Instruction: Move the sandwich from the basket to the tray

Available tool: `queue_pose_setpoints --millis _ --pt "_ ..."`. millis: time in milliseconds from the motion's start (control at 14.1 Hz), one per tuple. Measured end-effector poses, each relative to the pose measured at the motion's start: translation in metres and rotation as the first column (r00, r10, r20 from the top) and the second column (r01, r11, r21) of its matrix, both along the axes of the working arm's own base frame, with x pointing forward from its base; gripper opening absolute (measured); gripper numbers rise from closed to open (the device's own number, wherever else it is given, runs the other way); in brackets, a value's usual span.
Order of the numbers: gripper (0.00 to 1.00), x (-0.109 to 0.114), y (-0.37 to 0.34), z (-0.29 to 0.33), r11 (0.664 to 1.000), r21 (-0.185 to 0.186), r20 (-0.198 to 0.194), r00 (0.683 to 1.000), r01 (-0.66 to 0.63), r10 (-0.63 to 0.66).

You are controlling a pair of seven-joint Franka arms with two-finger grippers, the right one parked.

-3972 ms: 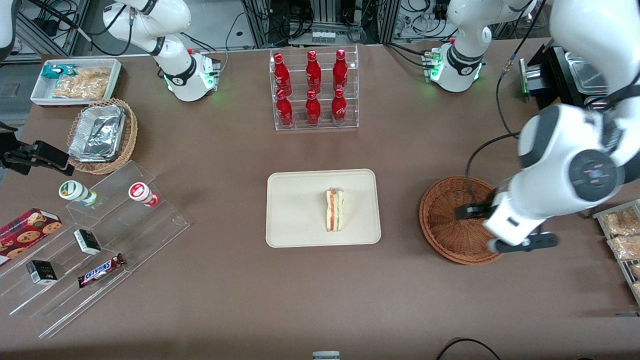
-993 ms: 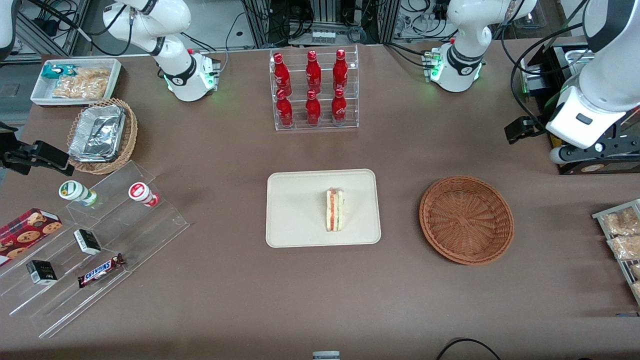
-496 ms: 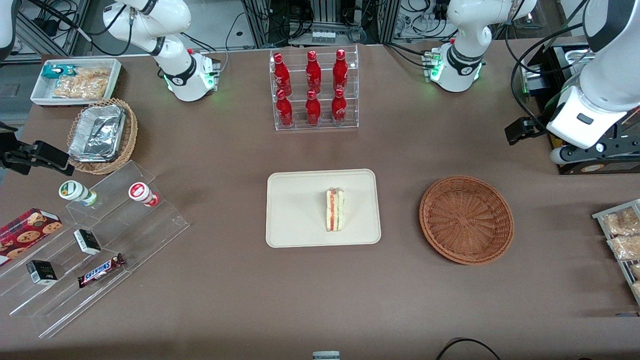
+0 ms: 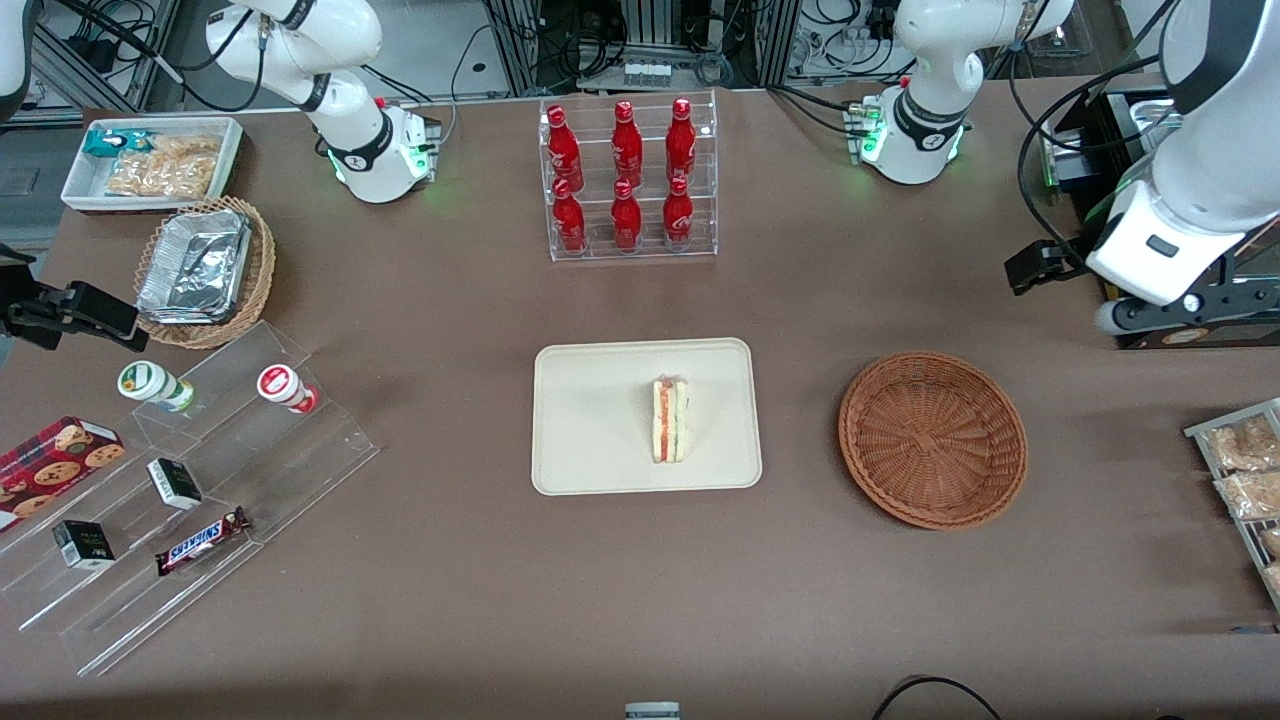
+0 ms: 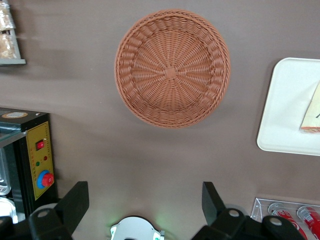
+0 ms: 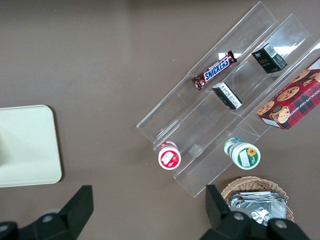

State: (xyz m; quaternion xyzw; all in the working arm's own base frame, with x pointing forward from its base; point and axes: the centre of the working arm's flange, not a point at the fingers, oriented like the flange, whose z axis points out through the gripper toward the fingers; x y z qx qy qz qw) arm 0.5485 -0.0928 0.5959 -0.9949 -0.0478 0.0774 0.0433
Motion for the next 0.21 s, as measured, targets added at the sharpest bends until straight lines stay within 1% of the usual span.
queue_pose_setpoints --millis 213 --pt "1.0 0.0038 -0.007 -0.0059 1.0 -0.005 0.002 1.0 0.014 -0.014"
